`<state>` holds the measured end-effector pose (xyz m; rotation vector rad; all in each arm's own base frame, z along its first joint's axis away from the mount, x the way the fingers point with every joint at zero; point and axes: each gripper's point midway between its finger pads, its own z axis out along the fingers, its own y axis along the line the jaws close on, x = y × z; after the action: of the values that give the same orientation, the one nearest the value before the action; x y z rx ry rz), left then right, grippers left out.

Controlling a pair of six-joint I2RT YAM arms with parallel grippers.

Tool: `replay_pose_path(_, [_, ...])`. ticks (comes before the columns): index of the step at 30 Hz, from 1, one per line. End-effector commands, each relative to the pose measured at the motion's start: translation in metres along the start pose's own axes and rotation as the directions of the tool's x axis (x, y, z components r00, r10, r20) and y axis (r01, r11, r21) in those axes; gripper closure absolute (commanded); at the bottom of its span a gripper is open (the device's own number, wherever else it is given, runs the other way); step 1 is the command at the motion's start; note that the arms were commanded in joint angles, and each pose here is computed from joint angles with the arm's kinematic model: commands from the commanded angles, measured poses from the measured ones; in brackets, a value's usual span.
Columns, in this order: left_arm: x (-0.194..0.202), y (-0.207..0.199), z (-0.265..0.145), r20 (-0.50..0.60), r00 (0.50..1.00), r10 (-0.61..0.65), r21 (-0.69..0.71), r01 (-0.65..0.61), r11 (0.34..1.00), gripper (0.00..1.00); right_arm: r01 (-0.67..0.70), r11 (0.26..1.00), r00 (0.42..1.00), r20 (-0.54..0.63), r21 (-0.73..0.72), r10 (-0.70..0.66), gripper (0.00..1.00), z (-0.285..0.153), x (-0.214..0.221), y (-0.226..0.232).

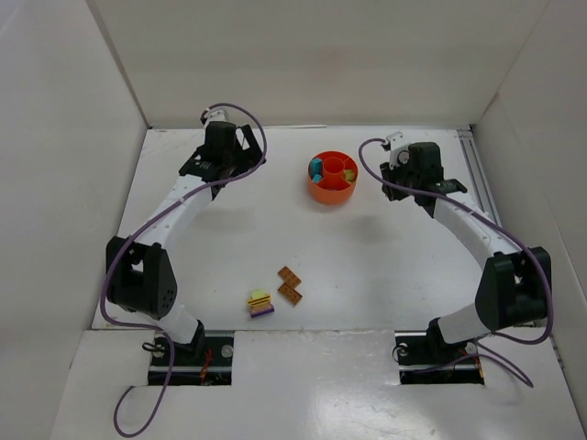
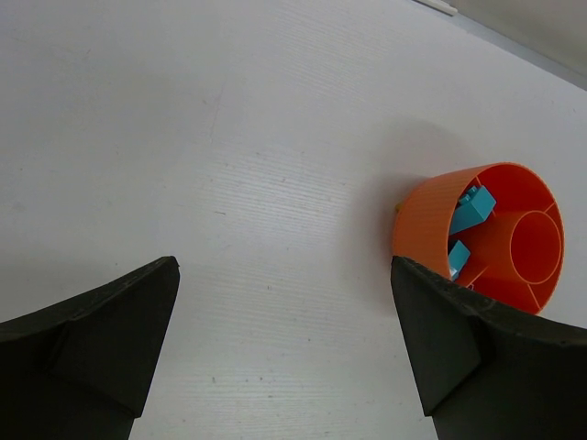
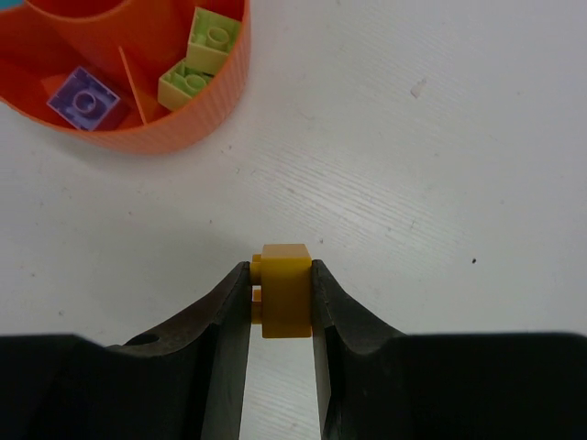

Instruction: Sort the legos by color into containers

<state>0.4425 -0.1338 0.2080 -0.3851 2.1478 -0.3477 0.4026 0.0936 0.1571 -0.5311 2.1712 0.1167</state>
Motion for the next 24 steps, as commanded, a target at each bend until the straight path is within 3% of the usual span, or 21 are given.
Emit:
replay_pose_path(1, [-0.015, -0.004, -0.021, 0.058, 0.998, -0.017, 0.041, 0.015, 0.999, 0.01, 0.05, 0.998, 0.987, 0.157, -0.034, -0.044, 0.87, 0.003, -0.059, 0.009])
replay_pose_path(9, [-0.004, 0.001, -0.026, 0.04, 0.999, -0.024, 0.041, 0.022, 0.999, 0.01, 0.155, 0.975, 0.955, 0.275, -0.161, -0.107, 0.87, 0.037, -0.127, 0.046])
replay_pose_path(16, [0.004, 0.009, -0.029, 0.016, 0.999, -0.027, 0.012, 0.027, 1.0, 0.01, 0.247, 0.957, 0.922, 0.341, -0.151, -0.184, 0.87, 0.078, -0.173, 0.046])
replay_pose_path(24, [0.002, 0.012, -0.034, 0.003, 1.0, -0.015, -0.012, 0.015, 1.0, 0.01, 0.308, 0.934, 0.906, 0.354, -0.181, -0.23, 0.85, 0.117, -0.195, 0.052])
